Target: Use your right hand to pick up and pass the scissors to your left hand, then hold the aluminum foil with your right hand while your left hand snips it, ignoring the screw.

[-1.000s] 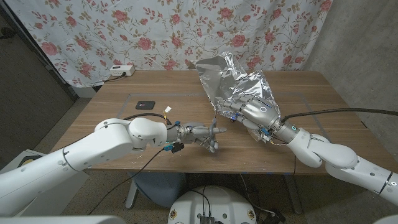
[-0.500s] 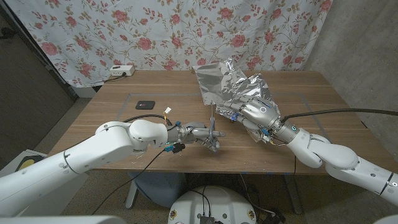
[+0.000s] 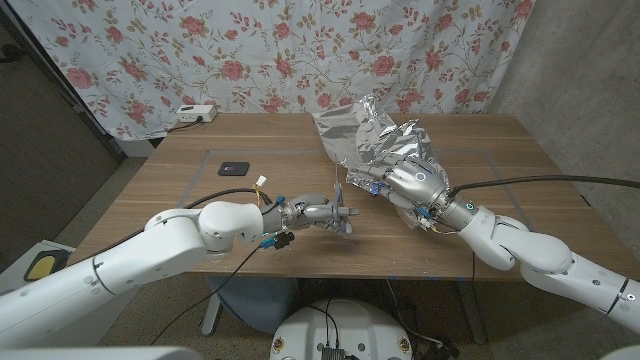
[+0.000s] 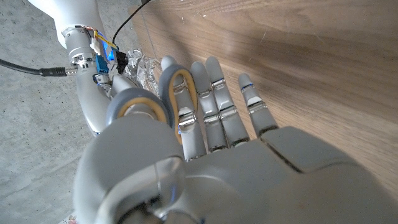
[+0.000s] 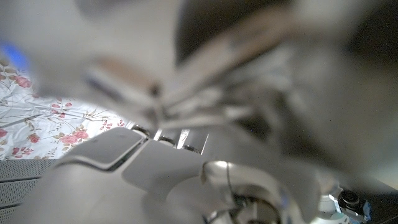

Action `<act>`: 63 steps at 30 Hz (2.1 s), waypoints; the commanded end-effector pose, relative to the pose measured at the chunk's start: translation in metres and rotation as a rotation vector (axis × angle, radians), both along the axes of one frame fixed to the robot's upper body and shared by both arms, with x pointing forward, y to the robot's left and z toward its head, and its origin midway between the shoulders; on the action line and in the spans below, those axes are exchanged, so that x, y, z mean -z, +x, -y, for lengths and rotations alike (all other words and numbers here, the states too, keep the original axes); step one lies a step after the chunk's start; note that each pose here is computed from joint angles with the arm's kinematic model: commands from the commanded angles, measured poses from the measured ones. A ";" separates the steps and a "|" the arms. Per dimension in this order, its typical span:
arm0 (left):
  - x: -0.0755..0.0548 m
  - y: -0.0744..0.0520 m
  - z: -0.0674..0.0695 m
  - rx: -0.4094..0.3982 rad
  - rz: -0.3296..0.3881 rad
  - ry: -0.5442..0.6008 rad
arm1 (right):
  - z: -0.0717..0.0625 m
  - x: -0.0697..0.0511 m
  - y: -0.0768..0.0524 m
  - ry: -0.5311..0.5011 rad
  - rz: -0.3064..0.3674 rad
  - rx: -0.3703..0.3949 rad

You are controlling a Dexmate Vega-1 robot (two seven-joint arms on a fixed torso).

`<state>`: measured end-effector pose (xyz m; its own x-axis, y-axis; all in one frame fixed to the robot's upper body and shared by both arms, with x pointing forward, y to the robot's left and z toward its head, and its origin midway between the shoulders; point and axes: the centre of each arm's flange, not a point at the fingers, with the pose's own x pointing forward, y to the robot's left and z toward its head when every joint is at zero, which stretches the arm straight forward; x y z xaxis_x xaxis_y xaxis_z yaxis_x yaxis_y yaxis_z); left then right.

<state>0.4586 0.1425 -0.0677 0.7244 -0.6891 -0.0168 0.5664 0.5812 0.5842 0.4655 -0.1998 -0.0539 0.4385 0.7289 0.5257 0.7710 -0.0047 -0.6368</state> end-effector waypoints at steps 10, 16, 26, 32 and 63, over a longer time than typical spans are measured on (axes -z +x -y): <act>0.000 -0.014 -0.016 -0.032 0.048 -0.035 | -0.013 0.000 -0.001 0.007 -0.005 0.024; -0.001 -0.015 -0.021 -0.020 0.052 -0.025 | -0.016 0.000 -0.004 0.011 -0.005 0.031; 0.003 -0.026 -0.027 -0.028 0.060 -0.048 | -0.014 0.003 -0.007 0.038 -0.029 0.029; 0.002 -0.038 -0.033 -0.045 0.069 -0.067 | -0.016 0.007 -0.009 0.028 -0.027 0.027; 0.023 -0.048 -0.055 -0.071 0.058 -0.105 | -0.040 0.004 -0.003 0.021 -0.033 -0.006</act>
<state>0.4105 0.1912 -0.0838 0.7633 -0.6378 0.1027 0.4869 0.6725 0.5574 0.4608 -0.1663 -0.0559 0.4562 0.7179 0.5259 0.7501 0.0078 -0.6613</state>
